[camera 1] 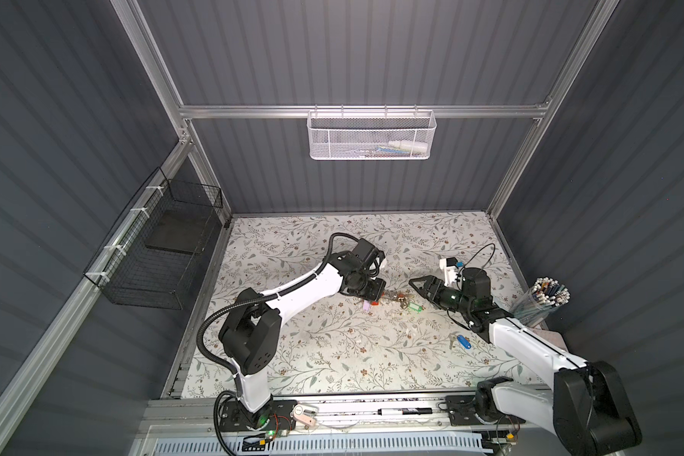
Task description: Put the keys on the keyring
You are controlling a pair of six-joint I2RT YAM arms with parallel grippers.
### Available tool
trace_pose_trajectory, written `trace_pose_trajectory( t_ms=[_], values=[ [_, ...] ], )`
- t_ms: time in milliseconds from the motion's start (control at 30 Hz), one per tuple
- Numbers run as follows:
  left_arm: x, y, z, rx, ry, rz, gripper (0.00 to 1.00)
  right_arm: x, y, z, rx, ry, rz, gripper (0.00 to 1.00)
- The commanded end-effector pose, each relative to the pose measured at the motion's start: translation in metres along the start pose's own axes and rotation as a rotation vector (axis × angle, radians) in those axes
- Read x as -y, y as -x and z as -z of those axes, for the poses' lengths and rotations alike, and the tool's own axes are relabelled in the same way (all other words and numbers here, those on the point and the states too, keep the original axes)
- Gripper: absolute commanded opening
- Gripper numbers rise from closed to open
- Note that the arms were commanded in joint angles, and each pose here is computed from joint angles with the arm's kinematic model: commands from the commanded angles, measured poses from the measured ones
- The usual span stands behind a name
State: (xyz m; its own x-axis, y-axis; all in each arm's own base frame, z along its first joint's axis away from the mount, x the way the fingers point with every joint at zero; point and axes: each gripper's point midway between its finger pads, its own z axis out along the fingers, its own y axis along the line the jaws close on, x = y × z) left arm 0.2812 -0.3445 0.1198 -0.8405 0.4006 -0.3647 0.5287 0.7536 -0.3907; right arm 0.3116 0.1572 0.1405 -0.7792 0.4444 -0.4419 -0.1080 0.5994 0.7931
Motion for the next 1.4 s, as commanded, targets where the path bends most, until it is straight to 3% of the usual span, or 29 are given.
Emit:
trace_pose_trajectory(
  t_ms=[0, 100, 467, 833, 1067, 1233, 1367],
  values=[
    [-0.008, 0.009, 0.007, 0.032, -0.013, 0.071, 0.0, 0.008, -0.007, -0.002, -0.021, -0.021, 0.003, 0.72],
    [-0.012, 0.029, 0.014, 0.059, -0.002, 0.077, 0.0, 0.01, -0.008, -0.005, -0.024, -0.016, -0.007, 0.72],
    [-0.013, 0.074, -0.017, 0.017, -0.069, 0.057, 0.0, 0.014, -0.011, -0.006, -0.021, -0.016, -0.02, 0.72],
    [-0.057, -0.018, -0.051, -0.031, -0.142, 0.276, 0.0, 0.017, -0.025, -0.013, -0.07, -0.028, 0.009, 0.74],
    [-0.073, -0.034, -0.052, 0.04, -0.195, 0.429, 0.09, 0.012, -0.027, -0.017, -0.089, -0.021, 0.017, 0.75],
    [-0.082, -0.038, -0.04, 0.099, -0.21, 0.49, 0.23, 0.011, -0.029, -0.018, -0.096, -0.019, 0.019, 0.75],
    [-0.085, -0.047, -0.042, 0.099, -0.231, 0.515, 0.26, 0.011, -0.03, -0.019, -0.104, -0.017, 0.018, 0.75]
  ],
)
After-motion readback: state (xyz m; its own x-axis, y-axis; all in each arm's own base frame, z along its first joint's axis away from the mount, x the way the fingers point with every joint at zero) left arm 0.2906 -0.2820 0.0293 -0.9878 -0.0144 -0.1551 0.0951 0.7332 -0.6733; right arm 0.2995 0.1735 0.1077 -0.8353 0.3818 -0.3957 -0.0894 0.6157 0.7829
